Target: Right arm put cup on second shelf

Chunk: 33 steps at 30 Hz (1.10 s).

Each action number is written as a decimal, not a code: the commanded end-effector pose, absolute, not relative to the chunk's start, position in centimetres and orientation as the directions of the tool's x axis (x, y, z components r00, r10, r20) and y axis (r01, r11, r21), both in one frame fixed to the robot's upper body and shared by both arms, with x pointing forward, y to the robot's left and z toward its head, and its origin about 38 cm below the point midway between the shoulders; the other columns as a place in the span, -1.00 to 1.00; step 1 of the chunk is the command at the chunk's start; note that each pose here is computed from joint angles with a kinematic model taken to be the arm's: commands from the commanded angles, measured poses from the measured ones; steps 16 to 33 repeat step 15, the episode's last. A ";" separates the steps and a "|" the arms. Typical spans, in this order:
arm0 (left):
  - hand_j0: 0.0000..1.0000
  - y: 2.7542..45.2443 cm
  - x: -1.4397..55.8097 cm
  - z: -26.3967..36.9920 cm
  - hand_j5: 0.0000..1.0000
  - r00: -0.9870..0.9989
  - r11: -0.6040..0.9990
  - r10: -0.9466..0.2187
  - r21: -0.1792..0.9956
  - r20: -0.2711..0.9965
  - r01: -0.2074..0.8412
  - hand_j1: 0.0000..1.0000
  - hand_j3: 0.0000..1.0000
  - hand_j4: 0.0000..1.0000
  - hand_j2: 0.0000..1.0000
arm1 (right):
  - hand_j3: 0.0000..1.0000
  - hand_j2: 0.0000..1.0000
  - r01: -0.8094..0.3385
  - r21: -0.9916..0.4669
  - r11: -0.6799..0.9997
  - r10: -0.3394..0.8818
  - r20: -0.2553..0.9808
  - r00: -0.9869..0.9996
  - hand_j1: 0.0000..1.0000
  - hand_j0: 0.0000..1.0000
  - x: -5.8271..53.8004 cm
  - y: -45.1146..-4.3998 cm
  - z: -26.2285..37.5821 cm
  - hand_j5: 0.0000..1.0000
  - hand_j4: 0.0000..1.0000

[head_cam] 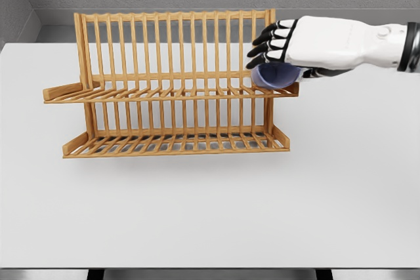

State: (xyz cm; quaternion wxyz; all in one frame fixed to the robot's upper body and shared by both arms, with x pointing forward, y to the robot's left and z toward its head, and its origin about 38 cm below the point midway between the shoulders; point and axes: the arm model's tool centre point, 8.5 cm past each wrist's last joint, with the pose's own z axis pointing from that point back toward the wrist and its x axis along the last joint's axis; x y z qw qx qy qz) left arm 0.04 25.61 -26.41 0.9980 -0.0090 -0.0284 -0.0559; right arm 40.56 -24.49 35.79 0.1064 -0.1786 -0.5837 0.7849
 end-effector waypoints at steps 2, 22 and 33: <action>1.00 25.6 0.0 -26.4 1.00 0.992 0.994 -0.111 -0.015 0.058 0.112 1.00 1.00 1.00 1.00 | 1.00 1.00 0.139 -0.964 -0.226 0.453 -0.230 -0.861 1.00 1.00 40.5 -27.2 40.6 1.00 1.00; 1.00 25.6 0.0 -26.4 1.00 0.992 0.994 -0.111 -0.015 0.058 0.112 1.00 1.00 1.00 1.00 | 1.00 1.00 -0.328 -0.945 0.005 0.726 0.229 -0.649 1.00 1.00 45.6 -35.4 22.7 1.00 1.00; 1.00 25.6 0.0 -26.4 1.00 0.992 0.994 -0.111 -0.015 0.058 0.112 1.00 1.00 1.00 1.00 | 1.00 1.00 -0.328 -0.945 0.005 0.726 0.229 -0.649 1.00 1.00 45.6 -35.4 22.7 1.00 1.00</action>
